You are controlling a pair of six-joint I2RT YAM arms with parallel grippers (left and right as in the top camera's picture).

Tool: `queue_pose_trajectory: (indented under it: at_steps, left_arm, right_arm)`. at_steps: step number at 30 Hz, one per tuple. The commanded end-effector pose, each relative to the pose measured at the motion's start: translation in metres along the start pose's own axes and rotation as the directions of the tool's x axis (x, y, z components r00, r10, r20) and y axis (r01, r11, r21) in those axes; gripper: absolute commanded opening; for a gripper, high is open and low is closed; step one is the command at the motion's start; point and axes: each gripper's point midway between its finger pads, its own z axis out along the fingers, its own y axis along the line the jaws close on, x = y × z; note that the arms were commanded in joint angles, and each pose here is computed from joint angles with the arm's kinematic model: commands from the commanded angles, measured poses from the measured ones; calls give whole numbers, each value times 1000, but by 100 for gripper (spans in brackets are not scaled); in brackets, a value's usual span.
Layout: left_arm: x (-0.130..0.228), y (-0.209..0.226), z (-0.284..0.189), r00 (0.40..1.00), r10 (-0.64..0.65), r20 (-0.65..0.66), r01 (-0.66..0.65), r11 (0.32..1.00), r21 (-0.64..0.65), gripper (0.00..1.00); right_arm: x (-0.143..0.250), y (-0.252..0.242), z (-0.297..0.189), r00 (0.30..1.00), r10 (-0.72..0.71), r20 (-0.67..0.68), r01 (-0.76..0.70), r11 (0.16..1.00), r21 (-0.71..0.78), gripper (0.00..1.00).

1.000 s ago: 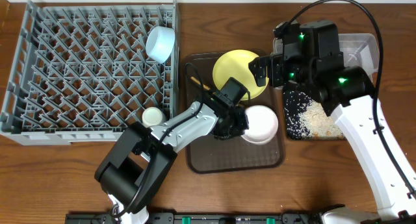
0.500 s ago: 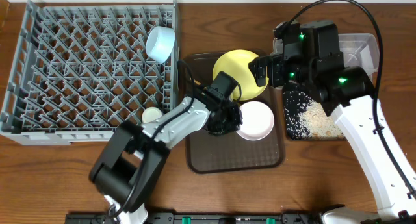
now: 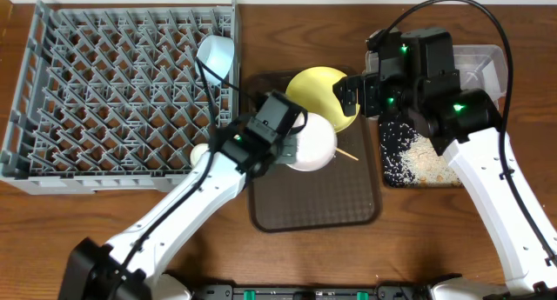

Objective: Sort waste into correct bins and load items into the dishwasher
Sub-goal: 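Lift the pink bowl and carry it left to the dish rack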

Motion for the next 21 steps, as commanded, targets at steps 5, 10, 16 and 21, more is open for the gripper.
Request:
queue_pose_trajectory:
  at_steps: [5,10,16,21]
  left_arm:
    - [-53,90,-28,962,235,140,-166,907,-386,7]
    - [-73,141,-47,958,228,174,-99,832,-545,7]
    - [-102,178,-79,926,334,178,-94,660,-745,7]
    - [-121,187,-102,899,407,161,-92,536,-839,7]
  right_arm:
    - [-3,2,0,1000,7,3,-7,1000,-4,99]
    - [-2,2,0,1000,8,0,-8,1000,-4,99]
    - [-1,2,0,1000,9,-3,-9,1000,-3,99]
    - [-1,2,0,1000,9,-3,-9,1000,-3,99]
